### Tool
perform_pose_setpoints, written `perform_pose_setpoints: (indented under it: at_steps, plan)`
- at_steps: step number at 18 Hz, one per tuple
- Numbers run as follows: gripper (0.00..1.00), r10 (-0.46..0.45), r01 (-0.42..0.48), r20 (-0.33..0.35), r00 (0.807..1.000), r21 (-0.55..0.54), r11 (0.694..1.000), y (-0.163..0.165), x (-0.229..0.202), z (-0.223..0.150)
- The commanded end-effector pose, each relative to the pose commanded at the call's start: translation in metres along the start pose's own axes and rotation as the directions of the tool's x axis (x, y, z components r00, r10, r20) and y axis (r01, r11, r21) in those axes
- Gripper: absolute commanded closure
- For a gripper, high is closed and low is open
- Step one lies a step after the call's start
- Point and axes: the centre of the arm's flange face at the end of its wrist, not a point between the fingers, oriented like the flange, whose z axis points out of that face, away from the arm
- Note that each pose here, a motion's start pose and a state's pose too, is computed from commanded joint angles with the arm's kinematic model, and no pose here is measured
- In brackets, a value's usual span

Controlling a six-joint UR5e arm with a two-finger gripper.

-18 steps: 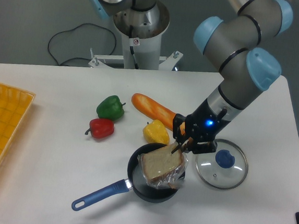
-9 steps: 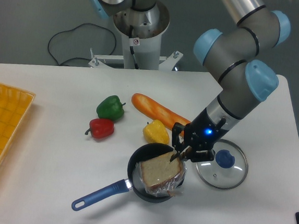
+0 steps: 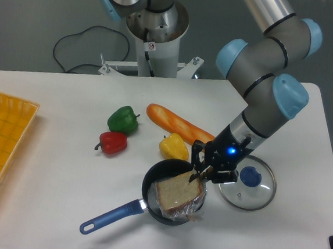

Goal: Put the toast in the pot
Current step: 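Hold the toast in the pan and settle it flat on the pan bottom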

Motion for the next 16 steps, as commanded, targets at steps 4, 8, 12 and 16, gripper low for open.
perform_pose_setpoints:
  at_steps: [4, 8, 12, 16]
  plan:
    - [0.88, 0.002, -0.002, -0.011, 1.000, 0.000, 1.000, 0.005, 0.001, 0.006]
    - [0.88, 0.002, -0.002, -0.028, 1.000, 0.020, 1.000, 0.008, 0.000, 0.009]
    - [0.88, 0.030, -0.028, -0.031, 0.999, 0.073, 0.997, 0.010, -0.001, 0.012]
    - [0.88, 0.031, -0.029, -0.025, 0.999, 0.078, 0.997, 0.014, -0.003, 0.012]
